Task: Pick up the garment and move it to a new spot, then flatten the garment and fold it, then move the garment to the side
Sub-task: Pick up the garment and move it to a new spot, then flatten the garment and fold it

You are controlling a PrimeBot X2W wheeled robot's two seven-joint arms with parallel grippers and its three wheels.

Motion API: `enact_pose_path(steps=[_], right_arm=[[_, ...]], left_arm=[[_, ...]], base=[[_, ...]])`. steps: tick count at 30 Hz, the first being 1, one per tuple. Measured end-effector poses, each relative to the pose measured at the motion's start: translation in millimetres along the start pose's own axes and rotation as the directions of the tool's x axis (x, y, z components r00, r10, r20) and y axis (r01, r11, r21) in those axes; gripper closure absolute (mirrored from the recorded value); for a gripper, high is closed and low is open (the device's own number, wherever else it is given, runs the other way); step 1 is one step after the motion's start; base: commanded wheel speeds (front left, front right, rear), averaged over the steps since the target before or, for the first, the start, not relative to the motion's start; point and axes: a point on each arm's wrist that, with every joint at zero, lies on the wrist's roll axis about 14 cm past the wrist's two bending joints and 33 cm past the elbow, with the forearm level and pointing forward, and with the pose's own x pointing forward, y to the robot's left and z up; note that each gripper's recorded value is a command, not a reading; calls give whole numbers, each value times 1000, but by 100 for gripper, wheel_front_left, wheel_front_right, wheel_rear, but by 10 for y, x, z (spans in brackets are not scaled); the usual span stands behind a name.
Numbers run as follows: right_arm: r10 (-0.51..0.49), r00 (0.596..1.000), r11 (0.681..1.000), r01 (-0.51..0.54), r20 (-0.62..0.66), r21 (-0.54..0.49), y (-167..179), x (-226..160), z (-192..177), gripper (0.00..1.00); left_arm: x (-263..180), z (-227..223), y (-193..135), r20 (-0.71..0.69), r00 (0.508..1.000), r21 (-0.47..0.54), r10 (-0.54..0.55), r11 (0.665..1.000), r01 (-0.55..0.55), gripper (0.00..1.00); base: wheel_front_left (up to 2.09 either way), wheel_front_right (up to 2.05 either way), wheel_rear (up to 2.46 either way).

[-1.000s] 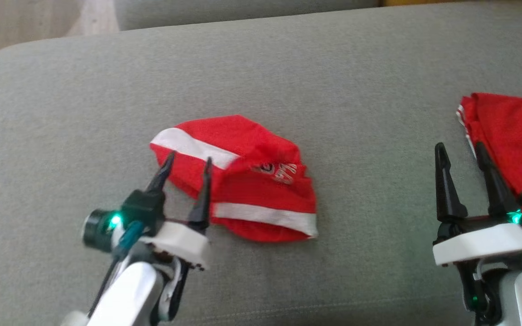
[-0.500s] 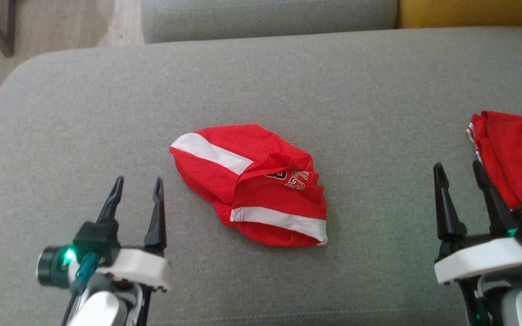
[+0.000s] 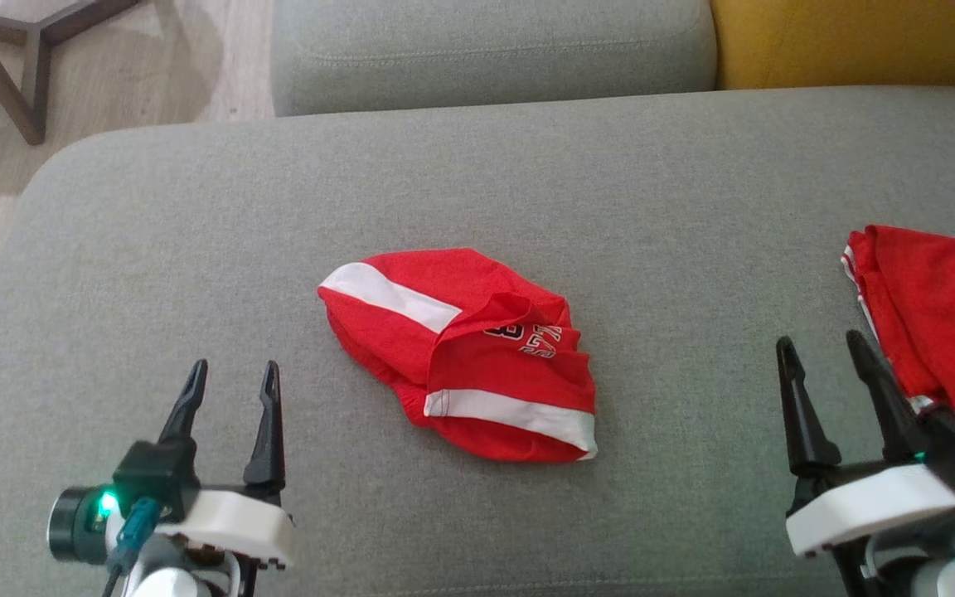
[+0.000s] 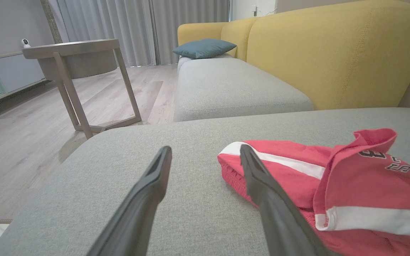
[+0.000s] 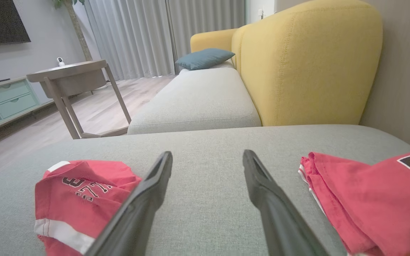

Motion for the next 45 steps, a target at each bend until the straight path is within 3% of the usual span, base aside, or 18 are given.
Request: enact_pose_path(steps=[26,32,38,45], right_arm=[[9,1000,1000,-9,-23,2,25,30,-60,0],[116,984,993,-118,-133,-9,318,133,-323,0],[323,924,940,-338,-204,-41,860,443,-411,0],[490,814,835,-541,-313,-98,1343,729,-575,0]], left_arm=[[0,-45,19,-10,1000,20,-1,1000,1,0],[80,38,42,20,1000,34,6,999,-6,0],[195,94,62,43,999,31,20,999,-22,0],[310,100,92,51,998,26,34,999,-35,0]], base=[[0,0,0],[0,0,0],[0,0,0],[0,0,0]])
